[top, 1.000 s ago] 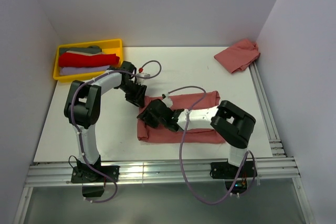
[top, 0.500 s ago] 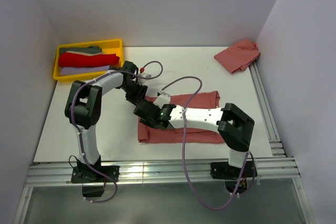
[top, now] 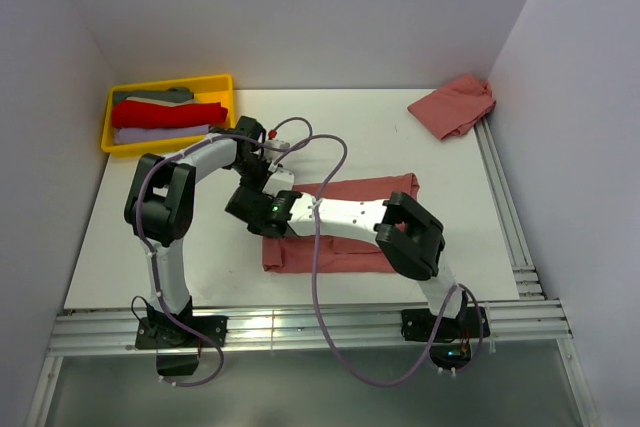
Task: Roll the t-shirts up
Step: Roll the tshirt
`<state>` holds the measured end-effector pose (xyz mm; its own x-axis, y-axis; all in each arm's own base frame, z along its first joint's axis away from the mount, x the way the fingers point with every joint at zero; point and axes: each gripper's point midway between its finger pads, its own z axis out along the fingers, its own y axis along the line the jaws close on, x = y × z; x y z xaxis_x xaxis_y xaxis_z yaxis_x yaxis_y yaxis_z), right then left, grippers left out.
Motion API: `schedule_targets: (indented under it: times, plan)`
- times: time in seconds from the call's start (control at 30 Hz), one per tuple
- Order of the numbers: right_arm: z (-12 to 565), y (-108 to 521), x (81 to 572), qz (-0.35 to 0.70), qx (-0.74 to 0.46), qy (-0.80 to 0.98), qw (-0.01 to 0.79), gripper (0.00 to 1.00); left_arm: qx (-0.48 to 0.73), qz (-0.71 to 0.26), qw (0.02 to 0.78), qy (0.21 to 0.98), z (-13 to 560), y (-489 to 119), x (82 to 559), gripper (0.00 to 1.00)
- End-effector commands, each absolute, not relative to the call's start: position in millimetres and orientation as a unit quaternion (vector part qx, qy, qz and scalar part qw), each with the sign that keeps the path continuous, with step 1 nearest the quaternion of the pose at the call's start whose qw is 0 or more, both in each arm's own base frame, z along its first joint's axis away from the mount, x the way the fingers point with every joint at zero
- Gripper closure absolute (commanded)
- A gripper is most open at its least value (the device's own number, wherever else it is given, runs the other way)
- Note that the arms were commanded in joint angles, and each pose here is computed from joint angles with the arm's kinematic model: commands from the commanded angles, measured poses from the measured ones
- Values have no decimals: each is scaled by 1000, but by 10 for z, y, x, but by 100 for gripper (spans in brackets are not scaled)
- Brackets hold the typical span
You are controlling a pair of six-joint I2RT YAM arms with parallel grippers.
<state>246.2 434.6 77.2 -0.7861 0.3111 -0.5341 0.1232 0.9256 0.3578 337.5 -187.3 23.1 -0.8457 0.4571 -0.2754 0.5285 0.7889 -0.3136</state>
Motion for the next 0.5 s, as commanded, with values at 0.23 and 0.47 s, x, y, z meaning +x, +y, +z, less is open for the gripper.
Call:
schedule_targets:
  times: [0.23,0.47]
  plan:
    - [687,4082,2495,76,109,935,330,60,278,-167,108,940,218,-1847,3481,54]
    - [523,4005,2415,48,104,941,319,52,281,-171,110,938,247,-1870,3493,49]
